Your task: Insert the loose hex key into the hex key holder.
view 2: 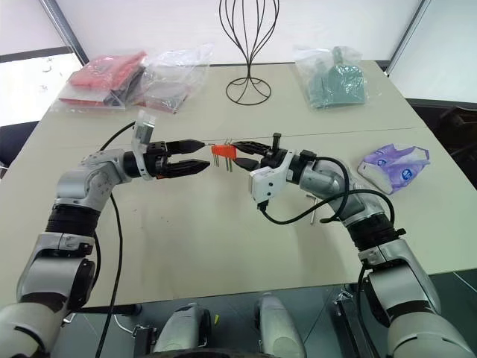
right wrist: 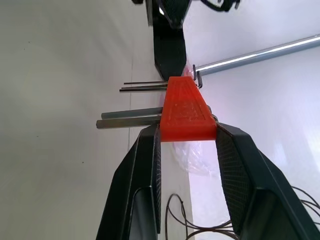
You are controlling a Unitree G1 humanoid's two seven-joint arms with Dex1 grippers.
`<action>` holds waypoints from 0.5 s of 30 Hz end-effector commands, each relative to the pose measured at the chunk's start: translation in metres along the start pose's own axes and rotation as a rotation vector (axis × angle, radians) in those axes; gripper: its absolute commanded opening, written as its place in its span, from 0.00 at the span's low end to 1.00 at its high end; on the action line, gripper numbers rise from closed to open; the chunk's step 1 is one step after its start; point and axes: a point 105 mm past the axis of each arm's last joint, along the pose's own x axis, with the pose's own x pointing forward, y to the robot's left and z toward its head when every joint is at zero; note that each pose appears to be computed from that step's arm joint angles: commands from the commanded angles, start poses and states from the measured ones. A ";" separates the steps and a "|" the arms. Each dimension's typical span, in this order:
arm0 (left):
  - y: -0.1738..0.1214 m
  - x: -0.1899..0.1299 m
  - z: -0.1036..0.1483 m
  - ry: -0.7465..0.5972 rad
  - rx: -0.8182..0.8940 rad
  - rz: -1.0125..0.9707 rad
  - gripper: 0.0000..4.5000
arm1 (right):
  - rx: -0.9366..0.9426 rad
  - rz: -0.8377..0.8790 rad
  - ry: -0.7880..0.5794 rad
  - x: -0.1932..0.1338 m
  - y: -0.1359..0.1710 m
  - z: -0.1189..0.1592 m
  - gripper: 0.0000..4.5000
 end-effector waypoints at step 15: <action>-0.001 0.028 0.017 -0.060 0.047 -0.092 1.00 | -0.017 -0.058 -0.034 0.002 -0.011 0.018 0.22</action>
